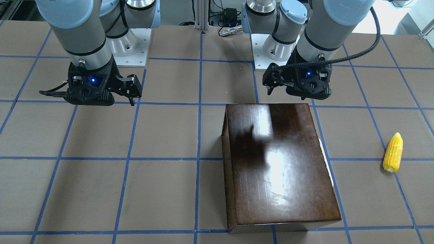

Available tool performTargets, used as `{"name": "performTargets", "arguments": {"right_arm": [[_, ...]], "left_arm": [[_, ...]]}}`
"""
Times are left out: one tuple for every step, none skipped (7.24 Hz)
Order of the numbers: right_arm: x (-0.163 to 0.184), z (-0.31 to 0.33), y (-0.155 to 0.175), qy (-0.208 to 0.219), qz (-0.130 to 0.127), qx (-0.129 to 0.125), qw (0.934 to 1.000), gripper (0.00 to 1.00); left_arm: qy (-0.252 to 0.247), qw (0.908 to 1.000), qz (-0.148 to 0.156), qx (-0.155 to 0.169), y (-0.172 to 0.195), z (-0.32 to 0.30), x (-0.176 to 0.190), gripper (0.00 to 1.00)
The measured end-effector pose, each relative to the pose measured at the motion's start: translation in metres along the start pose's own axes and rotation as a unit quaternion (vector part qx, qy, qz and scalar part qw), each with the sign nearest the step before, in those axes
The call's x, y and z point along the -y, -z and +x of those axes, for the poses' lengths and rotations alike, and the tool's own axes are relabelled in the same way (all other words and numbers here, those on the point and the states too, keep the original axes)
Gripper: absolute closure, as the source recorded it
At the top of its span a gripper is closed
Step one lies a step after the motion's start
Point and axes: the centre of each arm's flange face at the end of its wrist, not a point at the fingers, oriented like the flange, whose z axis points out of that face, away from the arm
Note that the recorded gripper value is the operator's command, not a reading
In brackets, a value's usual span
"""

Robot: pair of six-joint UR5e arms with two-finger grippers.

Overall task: Open drawer and put corn inside
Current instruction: 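Move the left gripper down along the cabinet side toward the drawer handle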

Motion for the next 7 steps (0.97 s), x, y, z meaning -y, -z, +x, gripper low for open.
{"name": "performTargets", "arguments": {"right_arm": [[0.000,0.000,0.000,0.000,0.000,0.000,1.0000,0.00],[0.000,0.000,0.000,0.000,0.000,0.000,1.0000,0.00],[0.000,0.000,0.000,0.000,0.000,0.000,1.0000,0.00],[0.000,0.000,0.000,0.000,0.000,0.000,1.0000,0.00],[0.000,0.000,0.000,0.000,0.000,0.000,1.0000,0.00],[0.000,0.000,0.000,0.000,0.000,0.000,1.0000,0.00],[0.000,0.000,0.000,0.000,0.000,0.000,1.0000,0.00]], "left_arm": [[0.000,1.0000,0.000,0.000,0.000,0.000,0.000,0.00],[0.000,1.0000,0.001,0.000,0.001,0.000,-0.001,0.00],[0.000,1.0000,0.001,0.000,0.001,0.000,0.000,0.00],[0.001,1.0000,0.002,0.000,0.002,0.000,0.000,0.00],[0.002,1.0000,0.004,0.000,0.004,-0.001,0.000,0.00],[0.003,1.0000,0.008,0.000,0.008,-0.002,-0.001,0.00],[0.003,0.9999,0.013,0.002,0.013,-0.002,-0.003,0.00]]}}
